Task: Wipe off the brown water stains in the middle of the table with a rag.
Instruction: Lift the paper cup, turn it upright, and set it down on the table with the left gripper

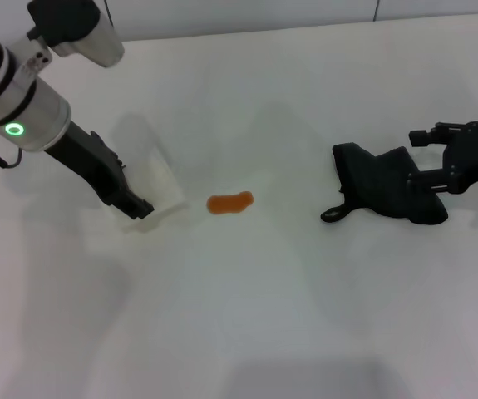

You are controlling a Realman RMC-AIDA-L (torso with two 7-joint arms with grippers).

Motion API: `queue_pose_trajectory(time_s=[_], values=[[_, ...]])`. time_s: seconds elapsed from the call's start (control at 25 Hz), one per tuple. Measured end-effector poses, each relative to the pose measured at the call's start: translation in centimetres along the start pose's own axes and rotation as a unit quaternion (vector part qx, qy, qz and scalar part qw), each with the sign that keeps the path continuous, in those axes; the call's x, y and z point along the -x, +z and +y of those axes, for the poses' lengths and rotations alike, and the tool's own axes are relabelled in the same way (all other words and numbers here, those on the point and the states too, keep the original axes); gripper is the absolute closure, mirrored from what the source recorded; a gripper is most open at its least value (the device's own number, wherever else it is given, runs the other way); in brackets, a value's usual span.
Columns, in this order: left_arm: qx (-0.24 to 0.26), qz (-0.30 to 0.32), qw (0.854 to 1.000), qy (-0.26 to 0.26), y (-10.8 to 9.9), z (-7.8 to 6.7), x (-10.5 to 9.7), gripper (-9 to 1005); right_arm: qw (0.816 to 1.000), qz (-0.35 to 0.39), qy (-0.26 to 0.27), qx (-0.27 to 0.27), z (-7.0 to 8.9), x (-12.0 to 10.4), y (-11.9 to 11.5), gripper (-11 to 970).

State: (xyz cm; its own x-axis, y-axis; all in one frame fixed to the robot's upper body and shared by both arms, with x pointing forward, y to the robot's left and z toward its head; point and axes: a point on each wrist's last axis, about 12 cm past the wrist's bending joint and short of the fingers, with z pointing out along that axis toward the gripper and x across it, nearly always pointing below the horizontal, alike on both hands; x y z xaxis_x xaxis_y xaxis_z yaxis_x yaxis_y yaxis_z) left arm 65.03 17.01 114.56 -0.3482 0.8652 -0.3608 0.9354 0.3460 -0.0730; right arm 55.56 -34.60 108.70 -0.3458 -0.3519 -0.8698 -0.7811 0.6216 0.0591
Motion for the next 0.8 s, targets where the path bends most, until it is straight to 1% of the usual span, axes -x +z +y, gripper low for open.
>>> queue_pose_trajectory(time_s=[0.2, 0.32, 0.36, 0.4, 0.44, 0.56, 0.8], values=[[0.004, -0.017, 1.0, -0.013, -0.5, 0.2, 0.8, 318, 1.0, -0.003, 0.002, -0.004, -0.1, -0.1, -0.2, 101], [0.01, -0.054, 0.998, -0.029, -1.1, 0.5, 1.3, 319, 1.0, -0.004, 0.002, -0.006, -0.1, -0.1, -0.3, 101], [0.01, -0.054, 0.998, -0.029, -1.1, 0.5, 1.3, 319, 1.0, -0.004, 0.002, -0.006, -0.1, -0.1, -0.3, 101], [0.012, -0.091, 0.995, -0.045, -1.4, 0.7, 1.3, 319, 1.0, -0.004, 0.002, -0.007, -0.1, -0.1, -0.3, 101], [0.013, -0.101, 0.994, -0.051, -1.5, 0.8, 1.3, 319, 1.0, -0.003, 0.002, -0.007, -0.1, -0.2, -0.4, 101], [0.013, -0.158, 0.984, -0.082, -1.9, 1.1, 0.6, 318, 1.0, -0.003, 0.002, -0.008, -0.2, -0.2, -0.4, 101], [-0.038, -0.237, 0.964, -0.115, -1.5, 0.2, -1.5, 318, 1.0, -0.01, 0.003, -0.013, -0.2, -0.2, -0.5, 101]])
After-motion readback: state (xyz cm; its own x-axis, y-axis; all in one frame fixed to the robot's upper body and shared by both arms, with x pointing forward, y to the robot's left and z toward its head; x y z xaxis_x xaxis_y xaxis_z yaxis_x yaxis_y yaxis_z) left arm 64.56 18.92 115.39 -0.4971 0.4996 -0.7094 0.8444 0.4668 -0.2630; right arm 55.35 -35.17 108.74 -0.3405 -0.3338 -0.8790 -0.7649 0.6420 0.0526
